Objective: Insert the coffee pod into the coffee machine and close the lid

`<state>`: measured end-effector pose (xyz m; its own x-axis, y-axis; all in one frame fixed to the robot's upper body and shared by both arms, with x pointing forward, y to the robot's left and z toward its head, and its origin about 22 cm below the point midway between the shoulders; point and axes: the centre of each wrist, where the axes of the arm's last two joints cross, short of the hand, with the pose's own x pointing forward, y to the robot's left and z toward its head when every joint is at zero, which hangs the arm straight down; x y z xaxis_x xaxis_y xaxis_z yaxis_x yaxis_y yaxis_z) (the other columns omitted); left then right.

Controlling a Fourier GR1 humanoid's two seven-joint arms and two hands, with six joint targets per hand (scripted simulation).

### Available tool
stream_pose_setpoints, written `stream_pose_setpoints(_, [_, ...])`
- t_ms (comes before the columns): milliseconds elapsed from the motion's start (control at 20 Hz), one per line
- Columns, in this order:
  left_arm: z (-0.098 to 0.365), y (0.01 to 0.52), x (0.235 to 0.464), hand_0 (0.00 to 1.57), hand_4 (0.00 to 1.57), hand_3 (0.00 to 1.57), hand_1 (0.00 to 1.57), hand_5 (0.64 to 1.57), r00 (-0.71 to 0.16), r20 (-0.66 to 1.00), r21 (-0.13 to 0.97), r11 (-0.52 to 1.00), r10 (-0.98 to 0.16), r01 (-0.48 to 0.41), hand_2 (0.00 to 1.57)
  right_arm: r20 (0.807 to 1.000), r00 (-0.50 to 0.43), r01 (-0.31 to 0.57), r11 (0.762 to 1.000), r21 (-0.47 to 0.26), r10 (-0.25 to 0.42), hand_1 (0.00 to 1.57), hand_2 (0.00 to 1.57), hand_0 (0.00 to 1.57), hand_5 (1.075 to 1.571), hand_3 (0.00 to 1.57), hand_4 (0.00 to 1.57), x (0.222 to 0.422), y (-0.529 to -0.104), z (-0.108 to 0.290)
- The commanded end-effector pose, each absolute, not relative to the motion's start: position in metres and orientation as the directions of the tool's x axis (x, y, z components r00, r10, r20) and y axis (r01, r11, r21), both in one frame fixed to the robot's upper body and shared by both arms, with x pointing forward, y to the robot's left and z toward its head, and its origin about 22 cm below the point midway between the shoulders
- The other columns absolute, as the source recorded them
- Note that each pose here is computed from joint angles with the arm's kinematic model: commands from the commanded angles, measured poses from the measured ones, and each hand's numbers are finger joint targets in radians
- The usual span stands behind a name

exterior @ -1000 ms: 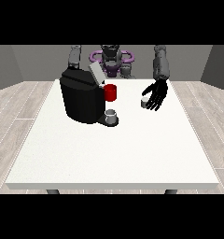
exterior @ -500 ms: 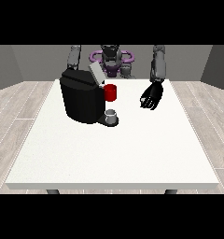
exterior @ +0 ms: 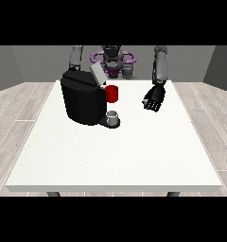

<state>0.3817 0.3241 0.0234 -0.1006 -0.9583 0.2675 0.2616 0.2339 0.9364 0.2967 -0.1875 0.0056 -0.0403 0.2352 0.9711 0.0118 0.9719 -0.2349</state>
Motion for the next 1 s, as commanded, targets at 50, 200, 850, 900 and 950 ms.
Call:
stream_pose_setpoints(50, [0.011,0.335,0.374,1.12,0.39,1.09,1.12,1.571,-0.155,0.261,0.938,0.212,-0.953,0.275,1.2,0.966,0.002,0.048,0.965,-0.259,0.259,0.0,0.0,0.0,1.571,0.0,0.0,0.296,-0.205,0.002])
stream_pose_setpoints(200, [0.022,0.314,0.389,1.28,0.5,1.24,1.28,1.571,-0.16,0.335,0.918,0.284,-0.929,0.275,1.31,0.964,0.031,0.054,0.963,-0.266,0.264,0.0,0.0,0.0,1.571,0.0,0.0,0.294,-0.196,-0.007])
stream_pose_setpoints(850, [0.091,0.248,0.426,1.42,0.53,1.33,1.42,1.571,-0.249,0.448,0.855,0.33,-0.858,0.401,1.4,0.957,0.134,0.06,0.962,-0.266,0.256,0.0,0.0,0.0,1.571,0.0,0.0,0.303,-0.207,-0.028])
stream_pose_setpoints(900, [0.114,0.239,0.434,1.42,0.56,1.34,1.42,1.571,-0.261,0.433,0.871,0.326,-0.863,0.367,1.4,0.966,0.093,0.063,0.967,-0.247,0.241,0.0,0.0,0.0,1.571,0.0,0.0,0.303,-0.205,-0.034])
stream_pose_setpoints(950, [0.112,0.246,0.434,1.4,0.6,1.34,1.4,1.571,-0.253,0.473,0.846,0.355,-0.844,0.398,1.4,0.963,0.111,0.034,0.967,-0.252,0.247,0.0,0.0,0.0,1.571,0.0,0.0,0.295,-0.203,-0.037])
